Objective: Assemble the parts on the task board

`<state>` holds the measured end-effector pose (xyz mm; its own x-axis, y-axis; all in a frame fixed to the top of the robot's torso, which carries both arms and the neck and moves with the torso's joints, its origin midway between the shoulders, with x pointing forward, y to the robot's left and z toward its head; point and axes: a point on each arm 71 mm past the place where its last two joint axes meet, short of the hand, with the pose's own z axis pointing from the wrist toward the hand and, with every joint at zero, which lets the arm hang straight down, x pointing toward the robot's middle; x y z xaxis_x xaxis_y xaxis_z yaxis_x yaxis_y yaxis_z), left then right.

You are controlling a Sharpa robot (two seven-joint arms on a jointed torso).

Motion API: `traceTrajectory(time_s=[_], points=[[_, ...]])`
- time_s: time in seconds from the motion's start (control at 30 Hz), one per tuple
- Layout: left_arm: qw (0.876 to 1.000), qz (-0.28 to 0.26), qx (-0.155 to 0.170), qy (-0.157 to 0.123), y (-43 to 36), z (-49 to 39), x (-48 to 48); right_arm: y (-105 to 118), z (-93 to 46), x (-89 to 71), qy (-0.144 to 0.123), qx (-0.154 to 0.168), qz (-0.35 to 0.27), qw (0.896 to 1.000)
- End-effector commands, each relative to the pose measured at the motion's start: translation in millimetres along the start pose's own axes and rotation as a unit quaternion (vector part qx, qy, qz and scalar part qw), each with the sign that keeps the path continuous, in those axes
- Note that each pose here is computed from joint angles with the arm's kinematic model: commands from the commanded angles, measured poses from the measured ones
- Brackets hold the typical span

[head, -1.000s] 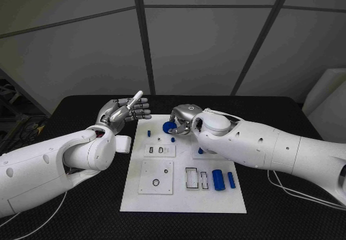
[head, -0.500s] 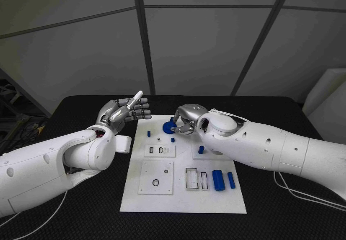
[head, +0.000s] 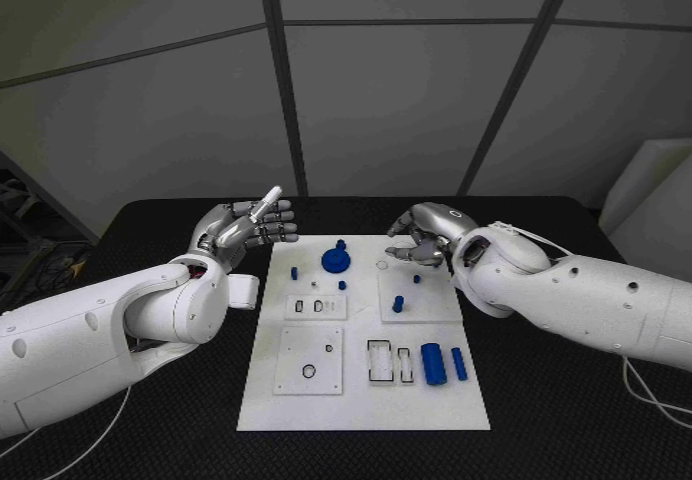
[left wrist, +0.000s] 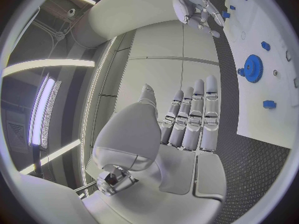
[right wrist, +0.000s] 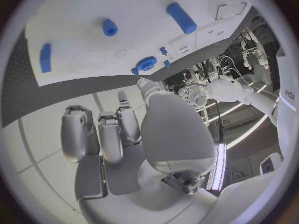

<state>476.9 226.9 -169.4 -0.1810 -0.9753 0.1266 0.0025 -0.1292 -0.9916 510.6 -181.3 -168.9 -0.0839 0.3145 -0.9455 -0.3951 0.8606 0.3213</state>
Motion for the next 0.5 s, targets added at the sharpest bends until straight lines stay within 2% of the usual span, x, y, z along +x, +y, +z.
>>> traceTrajectory(time_s=[0.03, 0.23, 0.5], points=[[1.000, 0.001, 0.005, 0.006, -0.9, 1.1, 0.2, -11.9, -9.4, -8.3, 0.003, -0.018, 0.075, 0.997], [1.000, 0.000, 0.005, 0.007, 0.3, 2.8, 0.4, -44.0, -21.3, -17.8, 0.014, -0.006, 0.091, 0.996], [1.000, 0.000, 0.003, 0.007, 2.0, 4.3, 0.5, -72.4, -21.4, -21.1, 0.020, 0.016, 0.088, 0.996]])
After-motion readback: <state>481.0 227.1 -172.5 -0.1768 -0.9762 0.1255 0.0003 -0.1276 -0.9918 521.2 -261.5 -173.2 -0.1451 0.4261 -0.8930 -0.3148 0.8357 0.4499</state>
